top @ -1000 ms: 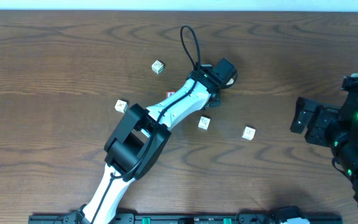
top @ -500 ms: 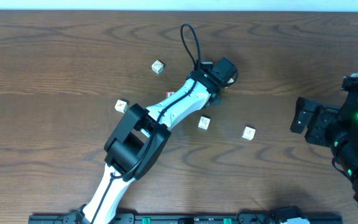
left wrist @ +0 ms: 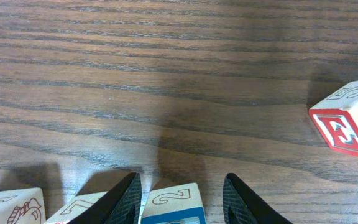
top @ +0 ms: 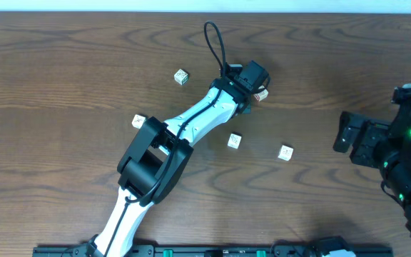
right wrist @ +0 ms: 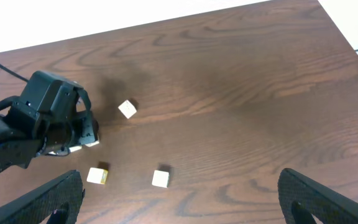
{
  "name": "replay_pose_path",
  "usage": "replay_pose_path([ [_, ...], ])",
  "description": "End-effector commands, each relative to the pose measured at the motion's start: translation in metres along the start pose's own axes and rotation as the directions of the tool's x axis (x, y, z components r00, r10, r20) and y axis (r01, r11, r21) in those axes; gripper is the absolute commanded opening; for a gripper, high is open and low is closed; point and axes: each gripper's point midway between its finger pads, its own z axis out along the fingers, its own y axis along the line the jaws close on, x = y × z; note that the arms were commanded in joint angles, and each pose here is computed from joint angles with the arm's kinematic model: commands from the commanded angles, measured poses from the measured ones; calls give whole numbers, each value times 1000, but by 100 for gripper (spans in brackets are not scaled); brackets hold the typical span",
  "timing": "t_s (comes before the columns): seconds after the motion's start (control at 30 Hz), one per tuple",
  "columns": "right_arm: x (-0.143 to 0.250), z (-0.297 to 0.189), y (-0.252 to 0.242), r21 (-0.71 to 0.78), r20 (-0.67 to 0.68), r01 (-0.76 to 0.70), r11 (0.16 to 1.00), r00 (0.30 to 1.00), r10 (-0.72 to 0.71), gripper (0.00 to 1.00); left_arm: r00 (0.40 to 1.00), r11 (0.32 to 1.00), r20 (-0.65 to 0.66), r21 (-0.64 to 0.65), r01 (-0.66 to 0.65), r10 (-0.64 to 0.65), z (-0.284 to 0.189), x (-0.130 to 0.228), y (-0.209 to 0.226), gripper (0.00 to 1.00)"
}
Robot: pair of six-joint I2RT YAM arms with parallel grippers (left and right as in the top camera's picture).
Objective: Spell out Ai2
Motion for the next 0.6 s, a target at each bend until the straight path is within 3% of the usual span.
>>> replay_pose_path([
  [0.0,-2,3,0,7,-4,8,1000,1000,-8,99,998,998,4,-23,-66,66,9,1,4,45],
  [0.2,-2,7,1,10,-15,11,1000,1000,-11,99,986,988,53,3,-155,155,-4,-17,-6,54],
  [0.33,-3,11,2,12,-22,16,1000,1000,-15,99,985,991,106,3,-136,135,-31,-45,-7,54],
  [0.57,5,58,27,-47,-160,62,997,985,-69,95,988,999,156,-32,6,-1,-108,-113,58,50],
])
